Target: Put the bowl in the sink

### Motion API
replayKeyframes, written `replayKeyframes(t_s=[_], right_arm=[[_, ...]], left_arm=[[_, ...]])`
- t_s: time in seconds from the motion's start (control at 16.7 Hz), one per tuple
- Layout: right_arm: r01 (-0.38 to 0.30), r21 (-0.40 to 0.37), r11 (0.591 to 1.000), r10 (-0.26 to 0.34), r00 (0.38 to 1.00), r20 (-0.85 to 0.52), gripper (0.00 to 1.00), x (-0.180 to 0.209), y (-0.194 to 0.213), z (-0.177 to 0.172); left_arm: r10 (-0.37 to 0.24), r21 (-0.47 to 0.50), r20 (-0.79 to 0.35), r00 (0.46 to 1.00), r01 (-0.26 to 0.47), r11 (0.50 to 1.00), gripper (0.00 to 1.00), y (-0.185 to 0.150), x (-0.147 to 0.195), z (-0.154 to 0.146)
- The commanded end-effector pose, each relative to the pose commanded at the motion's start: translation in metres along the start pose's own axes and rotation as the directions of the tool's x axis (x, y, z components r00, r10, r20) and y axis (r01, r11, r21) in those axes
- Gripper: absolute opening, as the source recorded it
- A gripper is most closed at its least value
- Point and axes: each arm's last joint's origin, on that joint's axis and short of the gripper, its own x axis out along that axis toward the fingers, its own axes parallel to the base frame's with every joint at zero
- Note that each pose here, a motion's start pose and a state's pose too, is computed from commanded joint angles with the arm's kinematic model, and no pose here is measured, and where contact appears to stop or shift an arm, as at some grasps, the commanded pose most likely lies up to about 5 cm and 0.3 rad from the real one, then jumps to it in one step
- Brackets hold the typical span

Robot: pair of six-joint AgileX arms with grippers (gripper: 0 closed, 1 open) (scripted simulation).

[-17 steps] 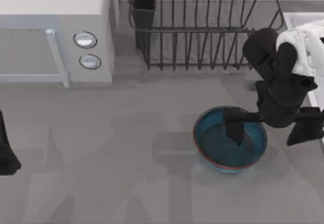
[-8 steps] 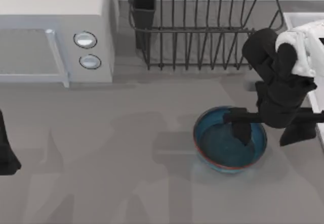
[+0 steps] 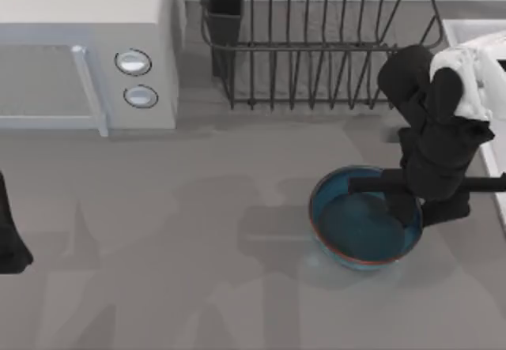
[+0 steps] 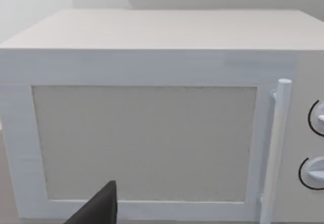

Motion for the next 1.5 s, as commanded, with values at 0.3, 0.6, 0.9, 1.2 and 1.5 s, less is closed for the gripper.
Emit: replayKeyframes(t_s=[0.3, 0.6, 0.9, 1.2, 1.5], right_arm=[[0.000, 0.000, 1.000, 0.000, 1.000, 0.000, 0.00, 0.000, 0.000, 0.000], [-0.001, 0.000, 1.000, 0.001, 1.000, 0.004, 0.00, -0.005, 0.001, 0.002], [0.002, 0.004, 1.000, -0.002, 1.000, -0.002, 0.00, -0.056, 0.005, 0.011], [0.008, 0.002, 1.000, -0.008, 1.000, -0.015, 0.00, -0.126, 0.002, 0.005], [0.000, 0.001, 1.000, 0.000, 1.000, 0.002, 0.00, -0.151, 0.000, 0.000]], left_arm=[[0.000, 0.000, 0.000, 1.000, 0.000, 1.000, 1.00, 0.000, 0.000, 0.000], [0.000, 0.000, 0.000, 1.000, 0.000, 1.000, 1.00, 0.000, 0.000, 0.000], [0.000, 0.000, 0.000, 1.000, 0.000, 1.000, 1.00, 0.000, 0.000, 0.000], [0.000, 0.000, 0.000, 1.000, 0.000, 1.000, 1.00, 0.000, 0.000, 0.000], [0.000, 0.000, 0.000, 1.000, 0.000, 1.000, 1.00, 0.000, 0.000, 0.000]])
